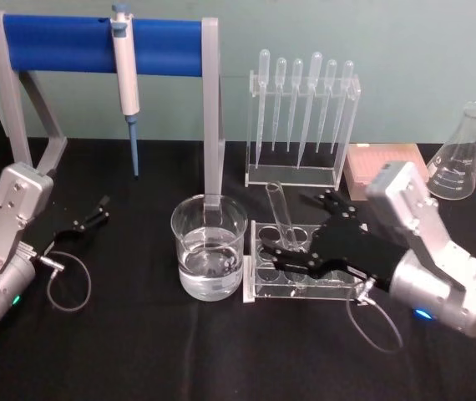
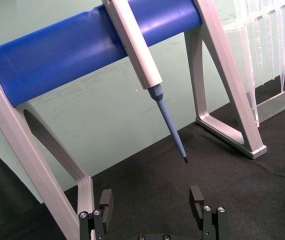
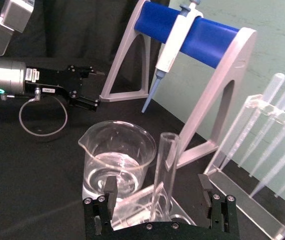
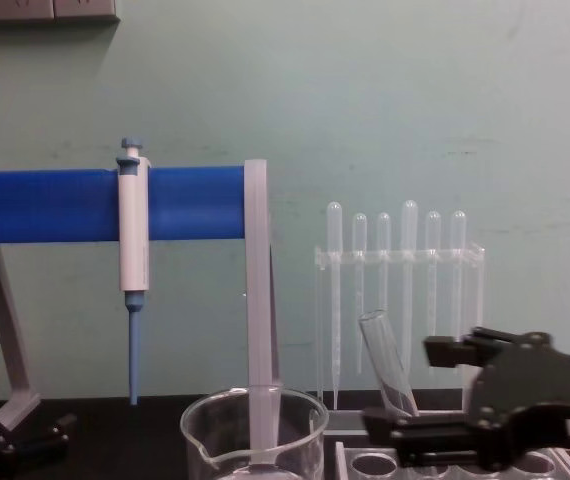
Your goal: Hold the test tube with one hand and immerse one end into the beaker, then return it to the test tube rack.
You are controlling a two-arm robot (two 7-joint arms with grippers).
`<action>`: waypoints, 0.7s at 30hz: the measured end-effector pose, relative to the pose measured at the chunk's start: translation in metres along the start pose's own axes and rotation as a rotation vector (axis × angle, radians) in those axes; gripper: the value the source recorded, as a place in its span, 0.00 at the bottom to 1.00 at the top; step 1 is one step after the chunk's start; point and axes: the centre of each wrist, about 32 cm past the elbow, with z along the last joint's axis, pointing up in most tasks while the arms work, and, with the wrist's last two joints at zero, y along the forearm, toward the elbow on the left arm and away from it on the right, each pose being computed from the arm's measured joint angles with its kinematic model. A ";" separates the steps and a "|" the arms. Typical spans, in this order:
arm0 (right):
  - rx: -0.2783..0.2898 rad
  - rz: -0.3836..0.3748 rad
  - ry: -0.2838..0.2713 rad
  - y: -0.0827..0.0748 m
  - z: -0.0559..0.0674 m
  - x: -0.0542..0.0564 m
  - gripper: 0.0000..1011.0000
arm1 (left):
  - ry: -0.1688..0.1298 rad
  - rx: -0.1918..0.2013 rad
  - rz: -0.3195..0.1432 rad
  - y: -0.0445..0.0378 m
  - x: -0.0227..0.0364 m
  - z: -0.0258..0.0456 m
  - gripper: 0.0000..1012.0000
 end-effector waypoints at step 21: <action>-0.014 -0.023 0.050 0.031 -0.002 0.005 0.73 | 0.000 0.000 0.000 0.0000 0.0000 0.0000 0.99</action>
